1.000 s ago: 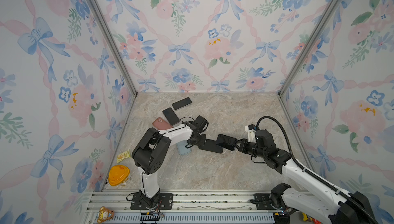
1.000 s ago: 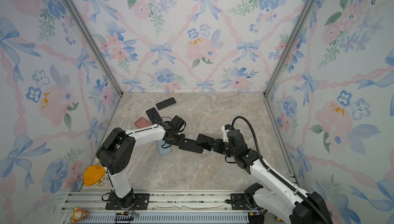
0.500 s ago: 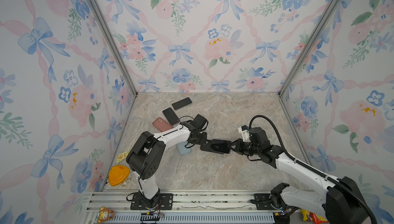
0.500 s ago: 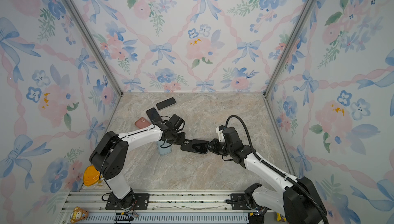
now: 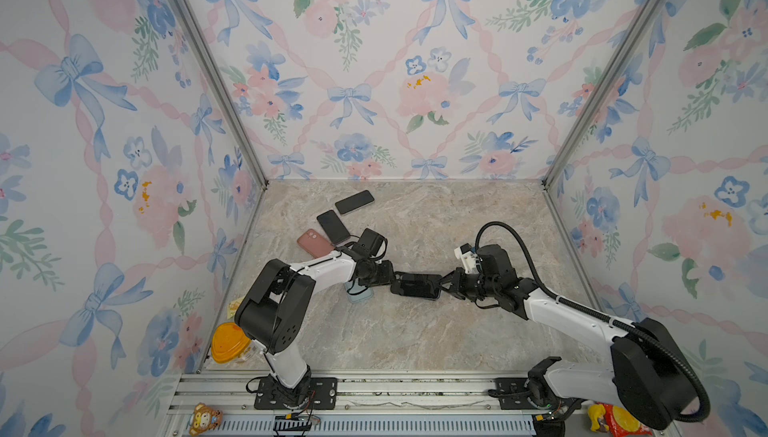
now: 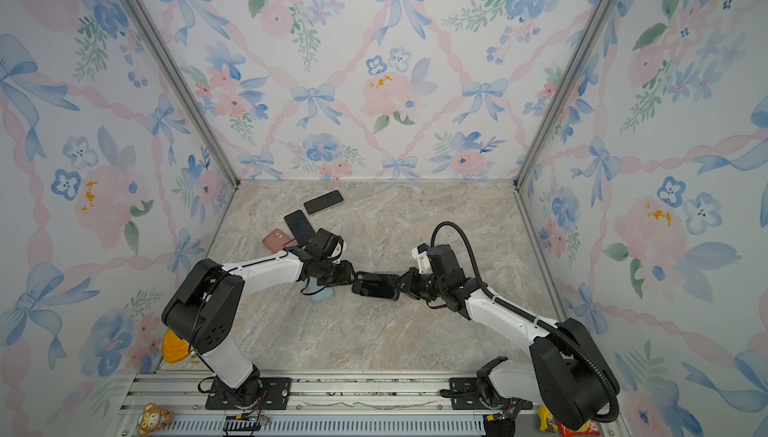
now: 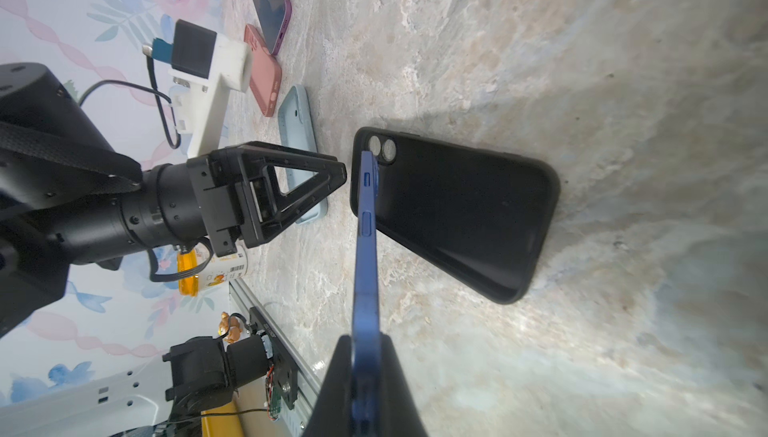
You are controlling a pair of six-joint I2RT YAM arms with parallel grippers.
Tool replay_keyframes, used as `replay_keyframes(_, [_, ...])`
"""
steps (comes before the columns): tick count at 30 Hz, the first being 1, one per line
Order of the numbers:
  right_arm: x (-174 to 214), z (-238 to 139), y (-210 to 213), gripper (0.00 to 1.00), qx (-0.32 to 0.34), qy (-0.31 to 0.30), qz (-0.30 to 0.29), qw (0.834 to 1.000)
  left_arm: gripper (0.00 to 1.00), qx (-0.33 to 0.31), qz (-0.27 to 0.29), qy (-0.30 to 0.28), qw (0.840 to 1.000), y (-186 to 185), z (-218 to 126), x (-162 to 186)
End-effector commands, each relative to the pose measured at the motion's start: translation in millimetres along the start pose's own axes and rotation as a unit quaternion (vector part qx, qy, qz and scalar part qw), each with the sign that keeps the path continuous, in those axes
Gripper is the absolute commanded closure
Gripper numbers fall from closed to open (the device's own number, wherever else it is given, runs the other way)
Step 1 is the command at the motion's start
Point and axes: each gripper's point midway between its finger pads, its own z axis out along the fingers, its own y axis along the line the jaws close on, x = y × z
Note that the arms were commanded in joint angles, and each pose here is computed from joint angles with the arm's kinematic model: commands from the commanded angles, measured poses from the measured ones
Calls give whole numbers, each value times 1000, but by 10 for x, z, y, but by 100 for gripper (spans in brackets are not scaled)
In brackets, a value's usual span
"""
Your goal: Put the phone into the phone case
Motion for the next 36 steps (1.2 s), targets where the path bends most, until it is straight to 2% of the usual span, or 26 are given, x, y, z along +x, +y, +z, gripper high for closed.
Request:
replay_keyframes(1, [-73, 39, 118, 90, -52, 7, 14, 999, 51, 31, -8, 3, 999, -26, 58, 49])
replay_keyframes(22, [-106, 219, -346, 91, 15, 47, 32, 998, 51, 44, -1, 2, 999, -64, 99, 88])
replay_keyframes(36, [-29, 327, -519, 92, 27, 65, 63, 996, 51, 70, -4, 7, 997, -172, 130, 117])
